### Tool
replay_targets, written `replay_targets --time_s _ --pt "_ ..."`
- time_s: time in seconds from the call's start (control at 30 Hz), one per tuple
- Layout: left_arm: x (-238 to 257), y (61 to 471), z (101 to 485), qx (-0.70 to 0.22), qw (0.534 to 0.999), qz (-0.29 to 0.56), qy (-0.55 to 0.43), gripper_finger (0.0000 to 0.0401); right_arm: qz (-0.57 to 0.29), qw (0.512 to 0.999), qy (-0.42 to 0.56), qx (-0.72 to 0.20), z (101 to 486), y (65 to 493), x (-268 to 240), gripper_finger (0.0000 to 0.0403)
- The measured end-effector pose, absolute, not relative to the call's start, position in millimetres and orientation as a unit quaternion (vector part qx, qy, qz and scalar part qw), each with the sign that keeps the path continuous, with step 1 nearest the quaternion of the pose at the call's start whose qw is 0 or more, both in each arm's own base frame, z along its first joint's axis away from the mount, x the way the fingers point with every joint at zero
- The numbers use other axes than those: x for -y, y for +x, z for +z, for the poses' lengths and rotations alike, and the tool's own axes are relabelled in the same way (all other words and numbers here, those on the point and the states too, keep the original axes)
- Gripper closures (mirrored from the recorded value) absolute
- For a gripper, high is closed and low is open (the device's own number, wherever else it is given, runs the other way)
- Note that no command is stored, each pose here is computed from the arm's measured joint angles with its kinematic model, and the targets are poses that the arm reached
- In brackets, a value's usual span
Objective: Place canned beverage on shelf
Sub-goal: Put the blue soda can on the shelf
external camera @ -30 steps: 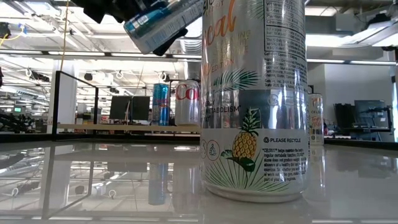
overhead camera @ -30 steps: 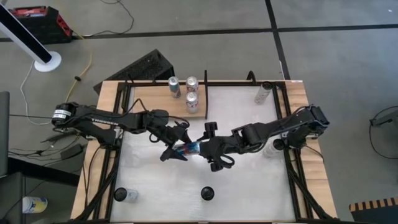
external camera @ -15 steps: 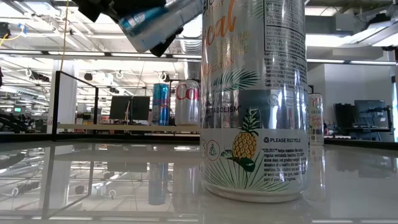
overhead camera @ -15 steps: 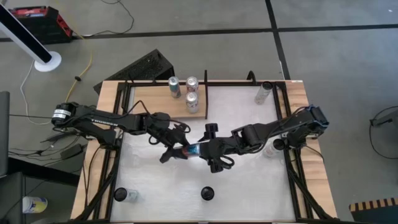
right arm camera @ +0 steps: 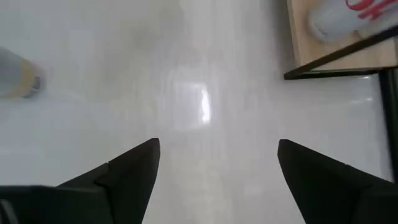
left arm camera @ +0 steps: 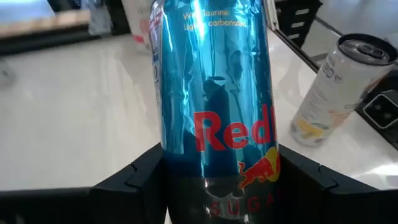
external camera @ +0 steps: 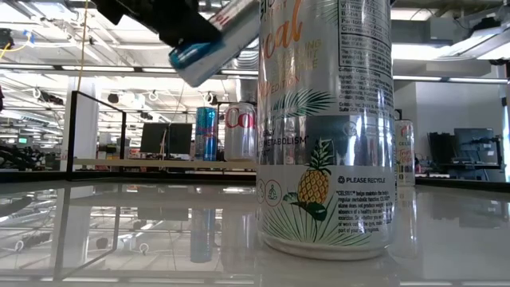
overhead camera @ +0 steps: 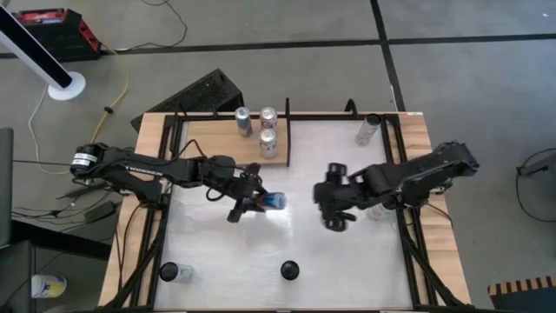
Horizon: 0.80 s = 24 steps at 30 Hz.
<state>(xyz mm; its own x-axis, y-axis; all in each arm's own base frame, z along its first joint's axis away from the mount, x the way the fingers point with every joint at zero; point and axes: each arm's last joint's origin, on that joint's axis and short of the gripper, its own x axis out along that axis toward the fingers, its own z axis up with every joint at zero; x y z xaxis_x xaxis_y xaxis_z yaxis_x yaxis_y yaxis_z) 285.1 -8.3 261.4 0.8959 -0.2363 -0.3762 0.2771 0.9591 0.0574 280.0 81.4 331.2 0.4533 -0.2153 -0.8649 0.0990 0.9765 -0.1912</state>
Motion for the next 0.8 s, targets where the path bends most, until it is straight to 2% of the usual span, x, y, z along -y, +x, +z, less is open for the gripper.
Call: replay_targets --time_s 0.17,0.33,0.53,0.67,0.8 --pt "-0.2 280.3 272.7 -0.119 0.986 -0.094 0.065 0.0197 -0.115 0.875 0.003 -0.469 311.7 233.8 -77.5 0.0066" --pt "-6.3 259.8 269.7 -0.029 0.998 -0.037 0.048 0.0197 -0.092 0.947 0.037 -0.307 273.1 211.2 -83.5 0.0066" --pt "-7.1 237.6 261.9 0.076 0.997 -0.012 0.020 0.0197 -0.057 0.991 0.032 -0.114 232.2 215.0 -83.6 0.0066" --pt "-6.7 236.2 259.4 0.084 0.996 -0.013 0.016 0.0197 -0.066 0.996 0.025 -0.059 216.2 225.5 -79.6 0.0066" --pt "-5.4 238.0 257.9 0.088 0.996 -0.016 0.010 0.0197 -0.083 0.995 0.025 -0.046 201.3 245.0 -78.0 0.0065"
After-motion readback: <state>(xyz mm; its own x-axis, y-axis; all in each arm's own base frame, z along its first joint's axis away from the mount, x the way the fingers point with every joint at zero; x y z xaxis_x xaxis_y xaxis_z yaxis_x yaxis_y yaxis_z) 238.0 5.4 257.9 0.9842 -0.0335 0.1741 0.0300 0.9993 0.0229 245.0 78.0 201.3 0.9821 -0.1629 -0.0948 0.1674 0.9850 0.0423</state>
